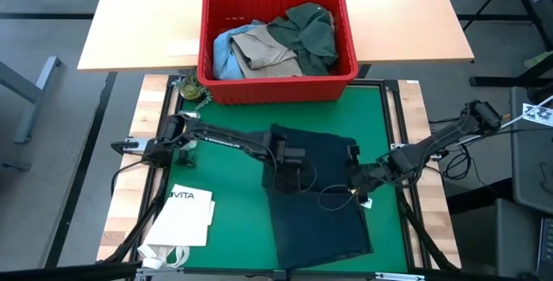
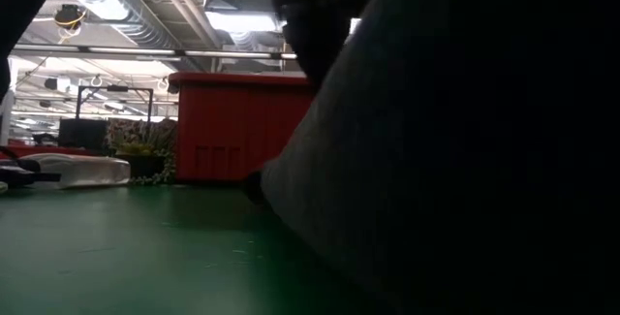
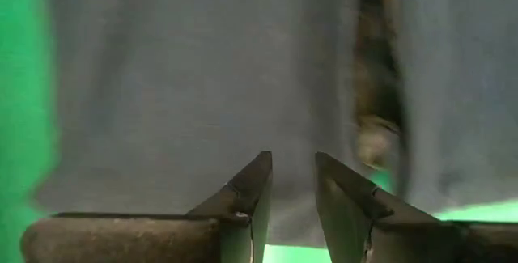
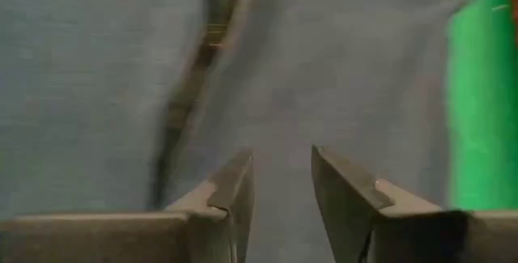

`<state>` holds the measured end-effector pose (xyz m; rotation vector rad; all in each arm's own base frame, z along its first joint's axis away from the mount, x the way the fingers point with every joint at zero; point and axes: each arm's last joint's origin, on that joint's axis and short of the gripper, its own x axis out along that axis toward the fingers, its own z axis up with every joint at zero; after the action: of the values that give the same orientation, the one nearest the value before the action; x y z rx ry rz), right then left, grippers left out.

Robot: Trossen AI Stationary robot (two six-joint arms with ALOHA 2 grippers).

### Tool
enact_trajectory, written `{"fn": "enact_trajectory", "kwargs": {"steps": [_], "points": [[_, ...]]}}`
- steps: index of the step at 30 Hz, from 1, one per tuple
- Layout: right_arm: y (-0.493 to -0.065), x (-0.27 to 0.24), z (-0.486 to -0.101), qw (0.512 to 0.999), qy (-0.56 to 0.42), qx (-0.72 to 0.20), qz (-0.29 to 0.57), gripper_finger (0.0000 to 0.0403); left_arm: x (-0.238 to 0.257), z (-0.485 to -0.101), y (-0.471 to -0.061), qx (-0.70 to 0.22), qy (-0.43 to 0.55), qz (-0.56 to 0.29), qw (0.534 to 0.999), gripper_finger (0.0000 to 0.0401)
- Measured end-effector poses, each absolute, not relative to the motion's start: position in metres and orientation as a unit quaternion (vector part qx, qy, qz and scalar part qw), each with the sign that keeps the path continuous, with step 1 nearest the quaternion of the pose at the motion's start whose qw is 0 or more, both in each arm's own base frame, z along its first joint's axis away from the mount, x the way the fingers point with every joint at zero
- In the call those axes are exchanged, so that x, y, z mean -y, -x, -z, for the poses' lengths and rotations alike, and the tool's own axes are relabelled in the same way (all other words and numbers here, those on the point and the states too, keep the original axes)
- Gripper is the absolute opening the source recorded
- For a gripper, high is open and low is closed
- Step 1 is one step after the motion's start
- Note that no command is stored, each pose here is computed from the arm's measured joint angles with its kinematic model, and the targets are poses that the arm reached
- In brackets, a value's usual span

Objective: Fold Laundry from Bin
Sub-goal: Fold the dark blue pants

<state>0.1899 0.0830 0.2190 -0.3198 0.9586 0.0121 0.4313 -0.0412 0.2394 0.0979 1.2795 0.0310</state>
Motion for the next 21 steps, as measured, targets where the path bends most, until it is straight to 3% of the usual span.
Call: {"fn": "enact_trajectory", "kwargs": {"steps": [8, 21], "points": [[-0.2, -0.035, -0.214, 0.846, 0.173, -0.497, 0.082, 0.0127, 0.0, -0.241, -0.446, -0.55, -0.075, -0.076, 0.829, 0.0089], [-0.183, 0.027, -0.164, 0.8, 0.11, -0.56, 0.184, 0.0127, -0.063, -0.186, -0.455, -0.605, -0.018, -0.094, 0.79, 0.0089]]}}
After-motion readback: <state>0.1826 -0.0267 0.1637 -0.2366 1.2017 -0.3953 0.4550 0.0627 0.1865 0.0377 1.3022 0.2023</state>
